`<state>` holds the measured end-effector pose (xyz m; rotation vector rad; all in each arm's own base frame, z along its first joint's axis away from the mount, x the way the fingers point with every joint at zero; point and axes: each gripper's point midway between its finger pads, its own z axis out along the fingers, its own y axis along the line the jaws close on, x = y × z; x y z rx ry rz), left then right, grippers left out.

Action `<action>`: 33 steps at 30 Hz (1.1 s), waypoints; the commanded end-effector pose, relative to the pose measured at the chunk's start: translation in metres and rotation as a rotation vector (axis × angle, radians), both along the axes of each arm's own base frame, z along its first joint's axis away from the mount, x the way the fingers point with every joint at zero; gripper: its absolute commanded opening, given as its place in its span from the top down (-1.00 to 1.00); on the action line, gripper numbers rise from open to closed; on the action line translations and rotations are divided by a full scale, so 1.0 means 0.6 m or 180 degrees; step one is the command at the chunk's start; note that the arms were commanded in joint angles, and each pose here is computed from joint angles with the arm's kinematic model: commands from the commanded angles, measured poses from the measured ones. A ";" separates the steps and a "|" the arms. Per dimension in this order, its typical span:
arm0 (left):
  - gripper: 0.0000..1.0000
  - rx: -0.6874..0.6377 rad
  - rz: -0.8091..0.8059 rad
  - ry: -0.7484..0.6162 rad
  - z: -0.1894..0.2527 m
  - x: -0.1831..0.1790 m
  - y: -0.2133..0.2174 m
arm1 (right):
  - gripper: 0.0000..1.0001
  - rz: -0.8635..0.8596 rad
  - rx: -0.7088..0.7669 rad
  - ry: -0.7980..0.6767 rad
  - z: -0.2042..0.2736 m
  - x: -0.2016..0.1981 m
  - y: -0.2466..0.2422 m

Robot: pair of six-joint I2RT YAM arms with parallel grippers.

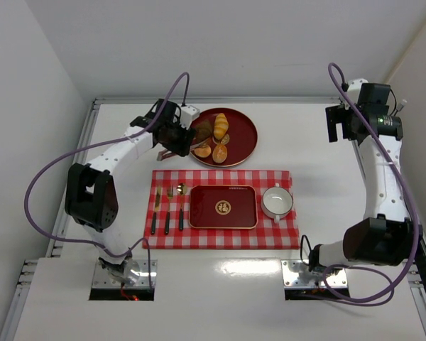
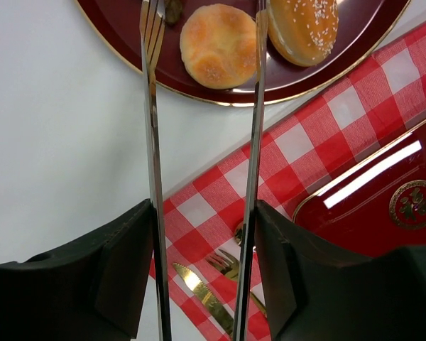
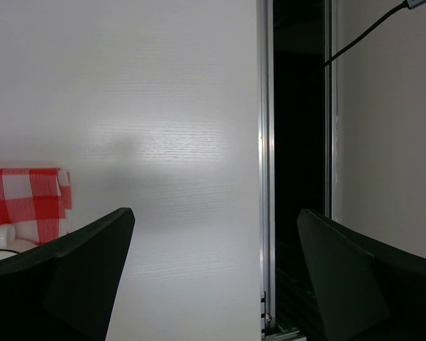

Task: Place the bread

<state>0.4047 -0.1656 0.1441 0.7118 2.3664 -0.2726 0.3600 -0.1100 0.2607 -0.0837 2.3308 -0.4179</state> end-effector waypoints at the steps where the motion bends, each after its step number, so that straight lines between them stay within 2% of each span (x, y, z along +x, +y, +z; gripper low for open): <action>1: -0.04 -0.0048 0.0005 -0.0198 0.018 0.015 -0.014 | -0.98 -0.0019 -0.0008 -0.0147 0.023 0.004 -0.002; 24: -0.09 0.0075 0.0018 0.0104 -0.062 -0.007 -0.010 | -0.98 0.0004 0.0005 -0.0180 0.034 0.014 -0.002; 33: -0.09 -0.0008 -0.0050 0.0136 -0.057 -0.011 -0.020 | -0.98 0.0004 0.0005 -0.0180 0.034 0.014 -0.002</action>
